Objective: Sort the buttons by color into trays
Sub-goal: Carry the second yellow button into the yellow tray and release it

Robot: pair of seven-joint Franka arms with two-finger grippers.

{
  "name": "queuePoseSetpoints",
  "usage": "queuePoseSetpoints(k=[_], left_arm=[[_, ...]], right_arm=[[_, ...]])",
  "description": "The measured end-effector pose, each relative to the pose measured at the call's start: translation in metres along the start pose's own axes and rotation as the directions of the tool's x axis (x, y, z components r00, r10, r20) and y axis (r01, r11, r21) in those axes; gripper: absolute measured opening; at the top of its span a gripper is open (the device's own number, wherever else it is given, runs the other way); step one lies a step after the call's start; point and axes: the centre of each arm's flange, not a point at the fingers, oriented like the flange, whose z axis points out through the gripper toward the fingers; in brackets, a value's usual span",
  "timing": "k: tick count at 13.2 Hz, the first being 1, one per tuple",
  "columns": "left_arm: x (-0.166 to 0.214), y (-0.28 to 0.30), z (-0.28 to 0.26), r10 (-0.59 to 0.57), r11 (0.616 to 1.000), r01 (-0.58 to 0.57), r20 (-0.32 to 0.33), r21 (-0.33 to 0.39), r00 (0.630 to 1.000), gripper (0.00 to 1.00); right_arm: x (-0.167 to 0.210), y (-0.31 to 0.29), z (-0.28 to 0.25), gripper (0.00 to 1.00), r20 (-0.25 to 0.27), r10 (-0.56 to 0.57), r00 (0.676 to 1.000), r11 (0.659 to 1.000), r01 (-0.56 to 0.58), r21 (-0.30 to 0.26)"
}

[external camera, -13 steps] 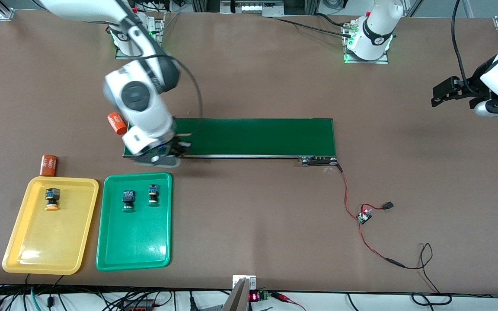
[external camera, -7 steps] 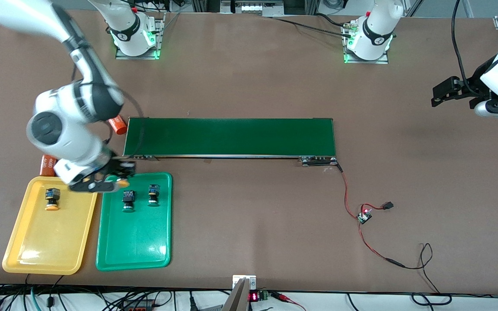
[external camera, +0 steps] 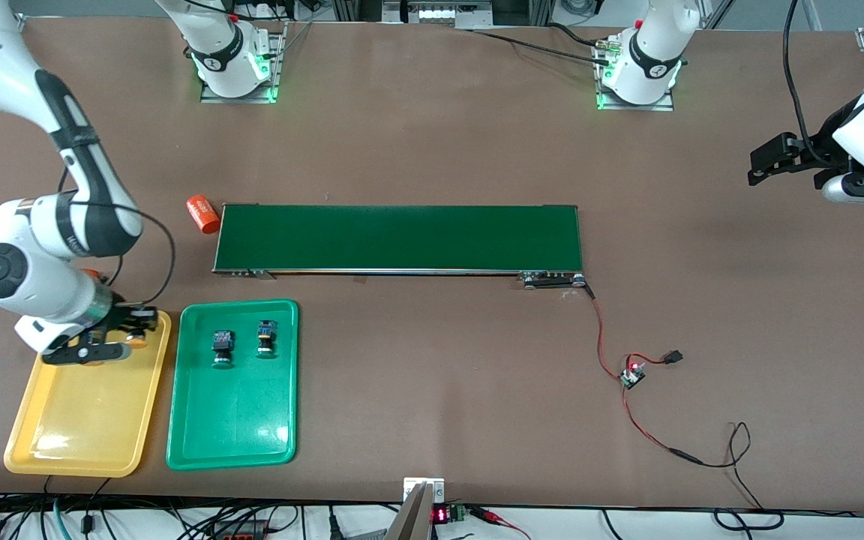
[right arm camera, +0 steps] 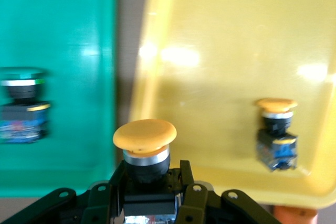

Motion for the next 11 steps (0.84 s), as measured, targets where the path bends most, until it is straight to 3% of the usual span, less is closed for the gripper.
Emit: queuePoseSetpoints(k=[4, 11], left_arm=[[0.0, 0.0, 0.0, 0.0, 1.0, 0.0, 0.0, 0.0, 1.0, 1.0], [0.0, 0.0, 0.0, 0.0, 1.0, 0.0, 0.0, 0.0, 1.0, 1.0]], right_arm=[[-0.007, 0.04, 0.042, 0.43, -0.031, 0.013, 0.999, 1.0, -0.013, 0.008], [-0.009, 0.044, 0.066, 0.46, -0.059, 0.016, 0.998, 1.0, -0.015, 0.014]])
